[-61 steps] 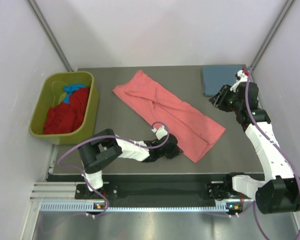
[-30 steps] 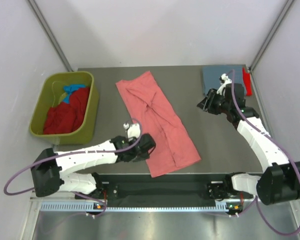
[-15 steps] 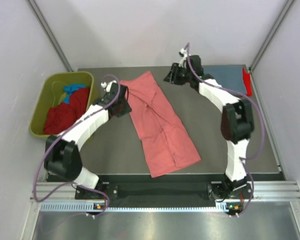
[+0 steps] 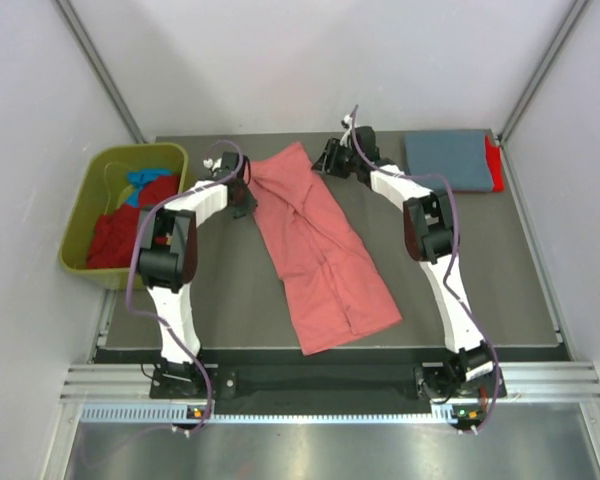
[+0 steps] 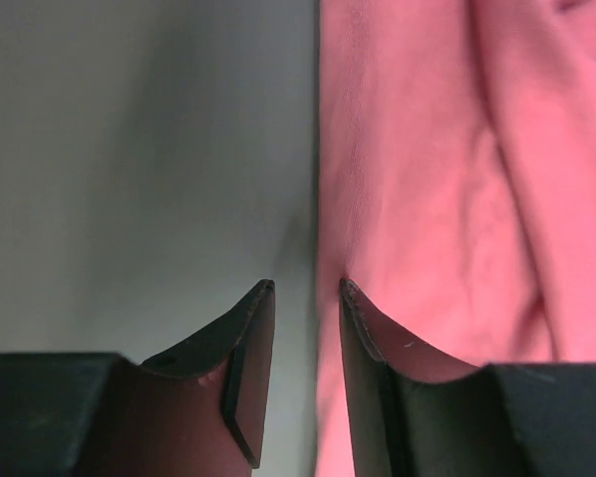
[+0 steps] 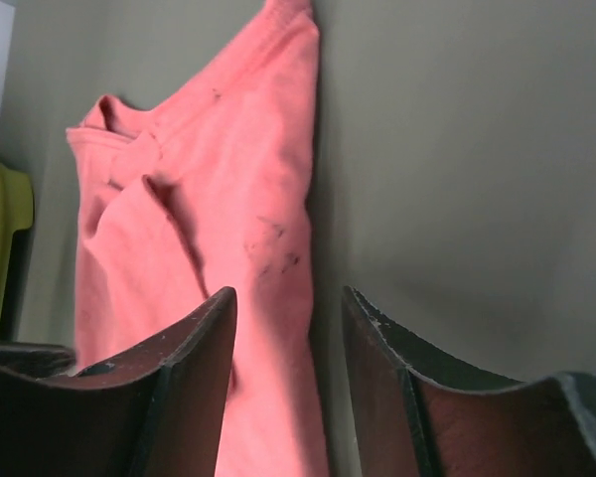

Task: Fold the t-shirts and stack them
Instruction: Fold the tshirt

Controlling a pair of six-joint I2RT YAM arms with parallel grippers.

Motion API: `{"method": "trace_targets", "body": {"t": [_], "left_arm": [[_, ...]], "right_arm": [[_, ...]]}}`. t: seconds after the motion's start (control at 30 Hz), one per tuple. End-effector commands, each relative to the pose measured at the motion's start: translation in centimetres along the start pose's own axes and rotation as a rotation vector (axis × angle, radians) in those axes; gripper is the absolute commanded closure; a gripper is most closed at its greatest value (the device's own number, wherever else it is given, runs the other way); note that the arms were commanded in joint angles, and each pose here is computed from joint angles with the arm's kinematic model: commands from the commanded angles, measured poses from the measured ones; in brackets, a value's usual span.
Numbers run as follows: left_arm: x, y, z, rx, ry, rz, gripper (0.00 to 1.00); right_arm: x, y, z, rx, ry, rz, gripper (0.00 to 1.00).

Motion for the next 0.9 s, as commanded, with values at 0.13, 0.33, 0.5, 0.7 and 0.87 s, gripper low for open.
{"method": "trace_targets", "body": {"t": [0.13, 0.33, 0.5, 0.7, 0.87], "left_arm": [[2.6, -2.2, -4.3, -0.075, -0.043, 0.005, 0.63], [3.1, -2.3, -6.2, -0.081, -0.06, 0.02, 0.72], [3.3, -2.5, -7.7, -0.092, -0.063, 0.036, 0.99], [3.8, -2.3, -9.4, -0.08, -0.071, 0.045, 1.0], [5.0, -2.8, -10.8, -0.112, -0.096, 0.044, 1.0]], "right_arm": [[2.9, 2.1, -1.6, 0.134, -0.121, -0.027, 0.52], [3.6, 1.6, -2.3, 0.125, -0.168, -0.073, 0.6], [3.6, 0.9, -3.0, 0.136, -0.194, -0.14, 0.73], [3.6, 0.1, -3.4, 0.127, -0.206, -0.158, 0.77], [3.8, -0.7, -3.2, 0.102, -0.212, -0.161, 0.66]]}}
Point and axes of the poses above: each gripper's point midway between its finger pads, its own z axis back along the fingers, its own y axis along the line the jaws close on, x = y × z, the point moved 2 cm from there along z, back along the fingers, and after that the axes turned 5 degrees about -z, right-handed, at the moved point
